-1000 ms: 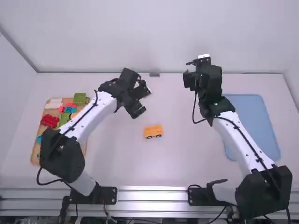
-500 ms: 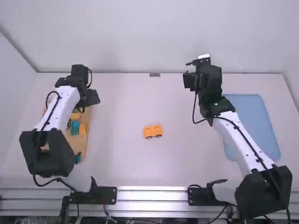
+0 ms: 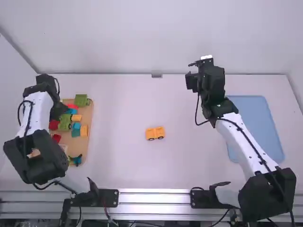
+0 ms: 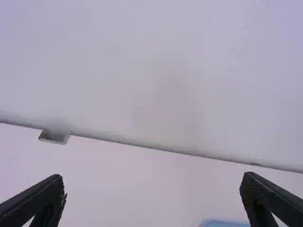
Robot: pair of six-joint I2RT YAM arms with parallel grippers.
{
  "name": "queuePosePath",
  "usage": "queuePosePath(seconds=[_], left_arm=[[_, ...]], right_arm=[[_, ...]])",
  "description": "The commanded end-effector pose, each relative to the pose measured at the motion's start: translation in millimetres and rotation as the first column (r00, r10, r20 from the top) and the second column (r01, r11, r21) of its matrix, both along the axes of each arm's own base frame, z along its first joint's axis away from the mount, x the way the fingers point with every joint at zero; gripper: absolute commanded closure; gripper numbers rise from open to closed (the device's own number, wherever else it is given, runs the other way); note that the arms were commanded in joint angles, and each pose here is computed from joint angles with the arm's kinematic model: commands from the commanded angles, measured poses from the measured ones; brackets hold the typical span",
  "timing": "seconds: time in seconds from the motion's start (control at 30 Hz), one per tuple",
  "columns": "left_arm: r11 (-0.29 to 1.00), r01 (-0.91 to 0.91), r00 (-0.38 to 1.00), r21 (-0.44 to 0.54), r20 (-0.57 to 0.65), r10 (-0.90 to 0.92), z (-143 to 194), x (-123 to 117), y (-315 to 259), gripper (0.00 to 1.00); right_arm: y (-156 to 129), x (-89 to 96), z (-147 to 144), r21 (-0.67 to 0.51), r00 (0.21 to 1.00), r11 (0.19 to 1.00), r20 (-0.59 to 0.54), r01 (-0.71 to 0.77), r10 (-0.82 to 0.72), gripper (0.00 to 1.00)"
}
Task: Assemble lego blocks to make yellow taxi
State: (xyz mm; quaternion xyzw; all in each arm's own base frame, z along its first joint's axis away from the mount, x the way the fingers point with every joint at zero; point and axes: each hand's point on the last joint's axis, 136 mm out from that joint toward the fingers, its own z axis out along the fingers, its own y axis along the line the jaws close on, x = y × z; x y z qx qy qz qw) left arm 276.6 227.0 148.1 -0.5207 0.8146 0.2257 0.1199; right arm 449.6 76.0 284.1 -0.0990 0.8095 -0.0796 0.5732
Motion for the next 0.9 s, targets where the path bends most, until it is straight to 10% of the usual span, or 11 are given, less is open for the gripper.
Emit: queuePosePath(seconds=[0.0,0.23,0.53,0.87], left_arm=[[0.987,-0.148,0.989,0.058,0.016,0.148,10.8,-29.4,24.1,0.01],[0.944,-0.329,0.944,0.019,0.026,0.328,6.6,-83.5,69.8,0.01],[0.956,-0.009,0.981,-0.292,0.185,0.066,-11.2,-81.7,72.7,0.01],[0.969,0.059,0.987,-0.24,0.161,-0.02,-8.8,-96.8,91.9,0.01]], right_arm=[[1.1,4.3,16.3,0.011,0.999,1.0,0.035,0.002,-0.002,0.01],[1.0,5.1,18.8,0.014,0.999,1.0,0.046,0.002,-0.003,0.01],[1.1,5.6,20.2,0.015,0.999,1.0,0.052,0.003,-0.004,0.01],[1.9,7.1,26.0,0.021,0.997,1.0,0.076,0.001,-0.003,0.02]])
